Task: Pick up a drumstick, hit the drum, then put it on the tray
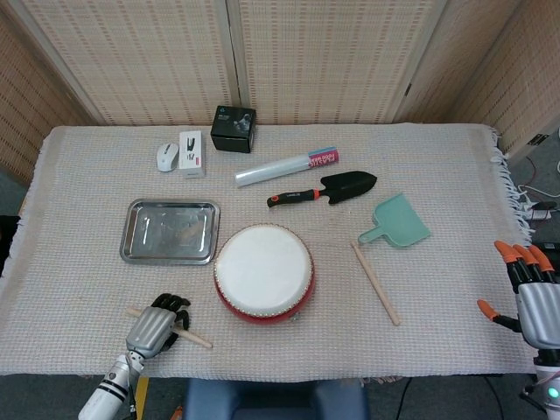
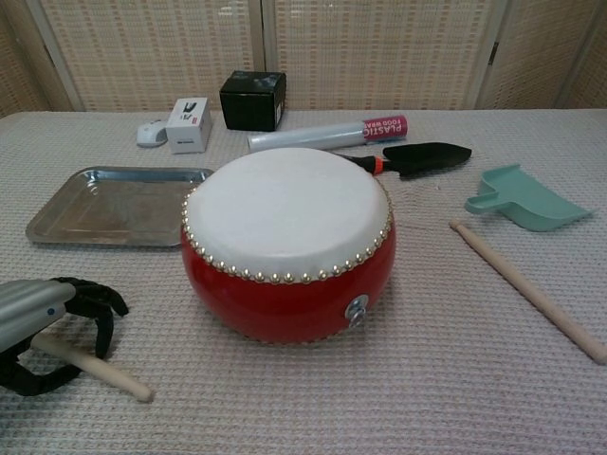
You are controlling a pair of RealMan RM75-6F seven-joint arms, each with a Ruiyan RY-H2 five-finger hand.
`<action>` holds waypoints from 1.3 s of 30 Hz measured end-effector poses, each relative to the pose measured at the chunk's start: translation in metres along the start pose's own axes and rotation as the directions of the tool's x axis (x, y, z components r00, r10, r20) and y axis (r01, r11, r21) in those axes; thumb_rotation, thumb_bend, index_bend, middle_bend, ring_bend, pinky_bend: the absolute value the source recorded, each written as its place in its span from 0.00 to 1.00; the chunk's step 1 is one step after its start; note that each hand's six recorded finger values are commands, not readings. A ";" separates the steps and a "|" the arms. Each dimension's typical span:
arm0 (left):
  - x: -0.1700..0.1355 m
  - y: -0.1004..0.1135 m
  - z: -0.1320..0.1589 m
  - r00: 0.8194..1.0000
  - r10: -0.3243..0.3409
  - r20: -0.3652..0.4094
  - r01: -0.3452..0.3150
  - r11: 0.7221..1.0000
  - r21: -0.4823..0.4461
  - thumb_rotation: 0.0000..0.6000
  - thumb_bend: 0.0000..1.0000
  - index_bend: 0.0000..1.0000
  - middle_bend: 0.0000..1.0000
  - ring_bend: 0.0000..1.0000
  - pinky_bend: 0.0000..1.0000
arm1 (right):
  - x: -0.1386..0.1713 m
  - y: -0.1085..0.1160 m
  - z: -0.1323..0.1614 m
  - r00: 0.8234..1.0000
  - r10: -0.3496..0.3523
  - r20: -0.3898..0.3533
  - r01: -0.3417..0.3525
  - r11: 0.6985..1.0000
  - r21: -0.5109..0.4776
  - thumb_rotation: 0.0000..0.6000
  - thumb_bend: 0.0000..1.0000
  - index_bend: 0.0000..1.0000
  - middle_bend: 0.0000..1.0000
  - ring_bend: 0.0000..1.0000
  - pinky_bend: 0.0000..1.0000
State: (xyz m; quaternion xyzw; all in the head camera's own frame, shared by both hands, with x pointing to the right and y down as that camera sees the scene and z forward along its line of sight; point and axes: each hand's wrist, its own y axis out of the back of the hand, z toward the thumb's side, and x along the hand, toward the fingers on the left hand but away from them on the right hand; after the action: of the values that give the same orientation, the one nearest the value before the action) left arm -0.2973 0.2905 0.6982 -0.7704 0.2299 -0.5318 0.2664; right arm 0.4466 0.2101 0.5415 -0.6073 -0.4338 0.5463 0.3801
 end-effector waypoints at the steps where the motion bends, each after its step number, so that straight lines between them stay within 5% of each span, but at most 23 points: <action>1: 0.000 0.001 0.000 1.000 0.003 0.001 -0.003 1.000 -0.010 1.00 0.33 0.55 0.25 0.16 0.13 | 0.000 0.000 0.000 1.000 0.000 -0.001 0.000 1.000 0.000 1.00 0.16 0.06 0.12 0.00 0.08; 10: -0.006 0.015 -0.002 0.999 0.037 -0.009 -0.038 0.971 -0.236 1.00 0.33 0.56 0.28 0.17 0.15 | 0.000 0.001 0.002 1.000 0.001 -0.002 -0.001 1.000 0.003 1.00 0.16 0.06 0.12 0.00 0.08; 14: -0.010 0.029 -0.007 0.998 0.063 -0.024 -0.067 0.904 -0.421 1.00 0.33 0.56 0.30 0.18 0.17 | 0.000 0.001 0.003 1.000 0.002 -0.005 -0.002 1.000 0.003 1.00 0.16 0.06 0.12 0.00 0.08; 16: -0.011 0.036 -0.012 0.997 0.075 -0.034 -0.082 0.842 -0.533 1.00 0.33 0.56 0.31 0.19 0.17 | 0.001 0.000 0.003 1.000 0.003 -0.006 -0.003 1.000 0.001 1.00 0.16 0.06 0.12 0.00 0.08; 20: -0.014 0.047 -0.021 0.995 0.085 -0.047 -0.092 0.672 -0.735 1.00 0.33 0.56 0.32 0.19 0.18 | 0.001 0.000 0.004 1.000 0.000 -0.006 0.000 1.000 0.000 1.00 0.16 0.06 0.12 0.00 0.08; 24: -0.016 0.055 -0.032 0.995 0.088 -0.047 -0.080 0.426 -0.901 1.00 0.34 0.56 0.33 0.19 0.18 | 0.000 0.001 0.006 1.000 -0.003 -0.012 0.003 1.000 0.004 1.00 0.16 0.06 0.12 0.00 0.08; 30: -0.014 0.061 -0.050 0.995 0.096 -0.034 -0.042 0.078 -0.996 1.00 0.34 0.57 0.38 0.25 0.27 | 0.001 0.002 0.006 1.000 -0.007 -0.007 0.007 1.000 0.002 1.00 0.16 0.07 0.12 0.00 0.08; 33: -0.012 0.061 -0.062 0.995 0.099 -0.029 -0.025 -0.045 -0.999 1.00 0.34 0.57 0.40 0.27 0.30 | 0.002 0.001 0.006 1.000 -0.007 -0.005 0.007 1.000 0.002 1.00 0.16 0.07 0.12 0.00 0.08; 39: -0.007 0.059 -0.080 0.996 0.090 -0.020 -0.001 -0.205 -0.979 1.00 0.34 0.57 0.41 0.29 0.33 | 0.001 0.001 0.006 1.000 -0.007 -0.004 0.007 1.000 0.003 1.00 0.16 0.07 0.12 0.00 0.08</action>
State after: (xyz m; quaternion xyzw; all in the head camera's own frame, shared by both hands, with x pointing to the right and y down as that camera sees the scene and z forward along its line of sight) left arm -0.3790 0.2375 0.6775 -0.6985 0.5773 -0.1250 -0.4040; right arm 0.4403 0.2104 0.5394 -0.6066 -0.4343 0.5443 0.3836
